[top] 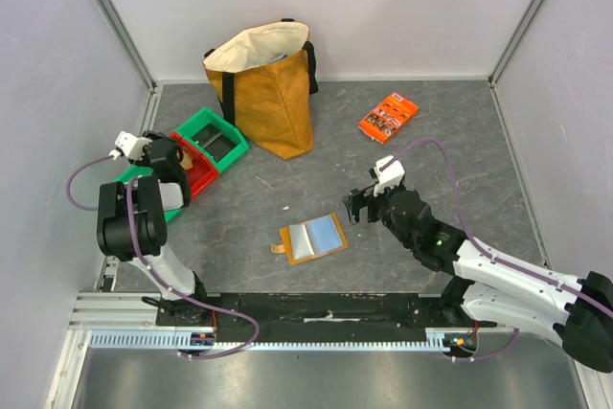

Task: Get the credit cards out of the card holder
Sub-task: Reset both arms

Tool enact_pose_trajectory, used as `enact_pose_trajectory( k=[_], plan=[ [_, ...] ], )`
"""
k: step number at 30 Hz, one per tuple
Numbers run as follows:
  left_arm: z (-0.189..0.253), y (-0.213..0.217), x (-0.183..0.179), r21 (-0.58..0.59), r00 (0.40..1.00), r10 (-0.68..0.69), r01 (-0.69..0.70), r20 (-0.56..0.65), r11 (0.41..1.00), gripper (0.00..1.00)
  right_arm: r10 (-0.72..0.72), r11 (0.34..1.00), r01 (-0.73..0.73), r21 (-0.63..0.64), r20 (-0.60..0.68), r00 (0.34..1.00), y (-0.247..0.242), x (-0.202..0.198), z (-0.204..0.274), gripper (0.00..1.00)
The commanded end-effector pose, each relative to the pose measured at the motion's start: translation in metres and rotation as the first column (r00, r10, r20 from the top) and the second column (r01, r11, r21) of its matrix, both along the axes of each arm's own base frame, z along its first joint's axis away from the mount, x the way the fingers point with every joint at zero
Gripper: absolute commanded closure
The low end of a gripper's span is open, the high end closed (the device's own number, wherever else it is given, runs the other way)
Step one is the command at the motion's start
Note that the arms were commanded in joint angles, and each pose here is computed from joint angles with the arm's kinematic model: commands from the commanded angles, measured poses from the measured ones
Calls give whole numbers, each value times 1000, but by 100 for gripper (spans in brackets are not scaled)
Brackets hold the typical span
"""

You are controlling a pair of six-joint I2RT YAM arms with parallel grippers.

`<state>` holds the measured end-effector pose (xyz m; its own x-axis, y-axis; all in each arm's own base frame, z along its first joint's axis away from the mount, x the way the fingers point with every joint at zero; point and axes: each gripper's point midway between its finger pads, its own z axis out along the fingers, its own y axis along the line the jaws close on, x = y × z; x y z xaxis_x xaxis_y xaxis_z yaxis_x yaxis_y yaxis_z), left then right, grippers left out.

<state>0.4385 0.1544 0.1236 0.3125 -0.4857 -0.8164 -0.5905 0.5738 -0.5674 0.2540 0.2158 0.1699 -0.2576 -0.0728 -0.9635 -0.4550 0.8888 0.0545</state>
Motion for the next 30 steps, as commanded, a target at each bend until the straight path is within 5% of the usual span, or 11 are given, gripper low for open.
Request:
enact_pose_trajectory(
  k=[1, 10, 16, 22, 30],
  plan=[
    [46, 9, -8, 116, 1000, 24, -24, 5, 993, 37, -18, 999, 17, 33, 23, 1000, -3, 1, 20, 2],
    [112, -46, -25, 66, 963, -268, 270, -38, 961, 11, -171, 983, 168, 72, 34, 985, -39, 0, 44, 2],
    [141, -90, -80, -42, 899, -427, 425, -97, 904, 7, -408, 906, 397, 144, 53, 911, -97, -7, 73, 2],
    [178, -112, -156, 129, 902, -422, 430, -85, 893, 6, -580, 804, 547, 234, 108, 807, -160, -28, 99, 2],
    [227, -122, -243, 317, 892, -427, 366, 148, 875, 4, -677, 717, 602, 351, 145, 721, -215, -57, 130, 2]
  ],
)
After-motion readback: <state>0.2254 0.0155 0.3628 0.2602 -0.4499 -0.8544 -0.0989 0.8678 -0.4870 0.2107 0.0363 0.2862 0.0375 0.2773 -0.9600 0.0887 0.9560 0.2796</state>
